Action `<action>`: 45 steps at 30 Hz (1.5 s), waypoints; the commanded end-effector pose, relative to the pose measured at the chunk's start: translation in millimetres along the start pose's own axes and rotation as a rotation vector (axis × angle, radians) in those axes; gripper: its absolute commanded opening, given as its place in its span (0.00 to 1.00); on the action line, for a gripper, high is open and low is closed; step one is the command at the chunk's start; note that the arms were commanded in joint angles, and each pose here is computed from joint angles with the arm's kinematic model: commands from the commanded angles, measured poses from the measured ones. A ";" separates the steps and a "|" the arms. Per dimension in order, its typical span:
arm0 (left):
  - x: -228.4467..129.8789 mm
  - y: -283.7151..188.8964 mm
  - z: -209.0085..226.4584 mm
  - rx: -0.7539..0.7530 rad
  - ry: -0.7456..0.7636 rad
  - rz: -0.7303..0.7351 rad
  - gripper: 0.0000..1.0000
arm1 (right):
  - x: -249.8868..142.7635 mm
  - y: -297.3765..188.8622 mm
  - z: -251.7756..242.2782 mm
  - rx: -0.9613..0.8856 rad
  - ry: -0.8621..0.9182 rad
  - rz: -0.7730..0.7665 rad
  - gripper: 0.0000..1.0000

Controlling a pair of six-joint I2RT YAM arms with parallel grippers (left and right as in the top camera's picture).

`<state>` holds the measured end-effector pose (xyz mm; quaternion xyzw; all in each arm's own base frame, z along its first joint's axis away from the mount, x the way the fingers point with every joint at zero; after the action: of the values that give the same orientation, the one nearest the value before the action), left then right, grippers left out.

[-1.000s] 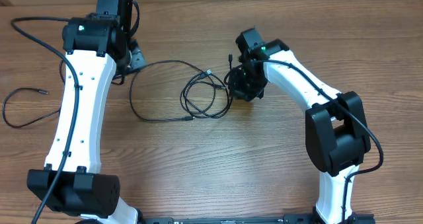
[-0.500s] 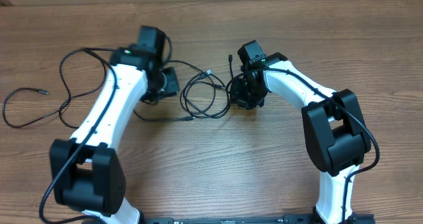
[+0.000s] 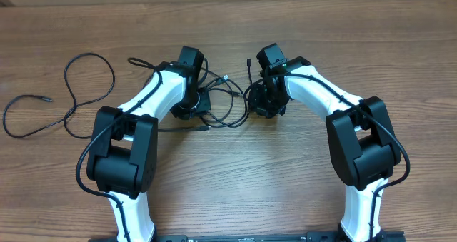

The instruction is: Untangle cables

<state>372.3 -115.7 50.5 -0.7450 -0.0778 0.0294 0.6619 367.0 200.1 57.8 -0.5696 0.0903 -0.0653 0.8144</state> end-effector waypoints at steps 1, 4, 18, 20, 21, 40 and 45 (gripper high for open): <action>-2.3 11.3 14.1 0.082 -0.014 0.011 0.25 | -0.3 0.4 -0.4 -0.007 0.000 -0.007 0.27; -4.1 11.2 15.4 0.089 -0.012 0.020 0.28 | -0.4 0.4 -0.6 -0.008 0.001 -0.006 0.27; 15.5 -10.2 14.1 -0.222 -0.074 0.083 0.31 | 0.3 0.4 -4.0 -0.033 0.003 -0.016 0.28; 14.1 -9.2 18.5 -0.185 -0.077 0.085 0.31 | 0.4 0.4 -4.0 -0.032 0.003 -0.016 0.28; 13.4 -8.3 20.1 -0.166 -0.075 0.083 0.31 | 0.4 0.4 -4.0 -0.032 0.003 -0.016 0.28; 14.2 6.0 31.8 0.036 -0.073 0.023 0.22 | -0.1 0.5 -4.1 -0.033 0.003 -0.014 0.32; 9.4 27.1 36.4 0.077 -0.070 0.065 0.25 | -0.5 0.5 -4.4 -0.035 0.004 -0.012 0.33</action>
<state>383.6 -87.5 50.0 -0.7450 -0.0933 0.0577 0.6579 367.0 196.8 56.6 -0.5801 0.0890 -0.0688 0.8067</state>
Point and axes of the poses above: each gripper's point midway between its finger pads, its own y axis out along the fingers, its own z axis along the line the jaws close on, x = y × z, the point moved 5 cm from there along -y, back along the fingers, and after that the axes turned 2 degrees about y, right-handed, at the moved point
